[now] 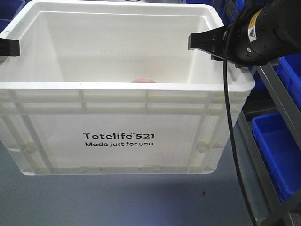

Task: Place moving items into box and shelve
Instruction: 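Hold the tote with both grippers while driving alongside the blue-bin shelves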

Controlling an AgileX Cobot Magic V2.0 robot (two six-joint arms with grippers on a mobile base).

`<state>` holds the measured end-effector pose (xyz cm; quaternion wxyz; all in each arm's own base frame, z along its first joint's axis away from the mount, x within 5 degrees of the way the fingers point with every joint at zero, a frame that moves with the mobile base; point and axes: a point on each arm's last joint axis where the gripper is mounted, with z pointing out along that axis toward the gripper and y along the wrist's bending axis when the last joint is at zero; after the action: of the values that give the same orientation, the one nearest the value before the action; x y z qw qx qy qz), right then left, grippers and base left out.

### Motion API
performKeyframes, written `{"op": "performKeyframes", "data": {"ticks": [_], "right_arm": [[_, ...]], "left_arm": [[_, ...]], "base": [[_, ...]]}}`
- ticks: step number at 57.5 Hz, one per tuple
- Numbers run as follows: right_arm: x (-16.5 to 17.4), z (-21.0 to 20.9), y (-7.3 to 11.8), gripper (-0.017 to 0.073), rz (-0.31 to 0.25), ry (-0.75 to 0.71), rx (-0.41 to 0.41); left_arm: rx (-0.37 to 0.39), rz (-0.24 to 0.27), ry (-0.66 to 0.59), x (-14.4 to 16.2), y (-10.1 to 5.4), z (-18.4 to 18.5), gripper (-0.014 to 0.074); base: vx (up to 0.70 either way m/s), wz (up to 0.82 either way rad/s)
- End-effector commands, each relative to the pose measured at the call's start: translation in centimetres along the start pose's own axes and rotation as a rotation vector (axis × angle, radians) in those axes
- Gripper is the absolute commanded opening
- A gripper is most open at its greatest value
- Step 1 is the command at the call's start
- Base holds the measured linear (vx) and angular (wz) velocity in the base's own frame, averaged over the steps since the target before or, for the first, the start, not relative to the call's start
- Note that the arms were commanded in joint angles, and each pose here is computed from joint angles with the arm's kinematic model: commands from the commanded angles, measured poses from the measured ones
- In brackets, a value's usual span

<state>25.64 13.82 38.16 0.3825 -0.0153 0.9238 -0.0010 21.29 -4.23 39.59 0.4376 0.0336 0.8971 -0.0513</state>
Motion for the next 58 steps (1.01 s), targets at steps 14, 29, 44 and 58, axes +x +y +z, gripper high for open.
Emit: {"op": "performKeyframes", "data": {"ticks": [14, 29, 44, 58], "right_arm": [[-2.36, -2.51, -0.6, 0.0127, -0.031, -0.202, -0.03], [-2.36, -2.51, -0.6, 0.0127, -0.031, -0.202, -0.03], [-2.36, -2.51, -0.6, 0.0127, -0.031, -0.202, -0.03], [-2.35, -2.51, -0.6, 0.0127, -0.031, -0.201, -0.03]], "left_arm": [[0.045, 0.019, -0.218, -2.32, -0.47, -2.2, 0.0129], [0.045, 0.019, -0.218, -2.32, -0.47, -2.2, 0.0129], [0.045, 0.019, -0.218, -2.32, -0.47, -2.2, 0.0129], [0.045, 0.019, -0.218, -2.32, -0.47, -2.2, 0.0129]], "base": [[0.37, -0.02], [0.36, -0.01], [0.35, 0.02], [0.33, 0.02]]}}
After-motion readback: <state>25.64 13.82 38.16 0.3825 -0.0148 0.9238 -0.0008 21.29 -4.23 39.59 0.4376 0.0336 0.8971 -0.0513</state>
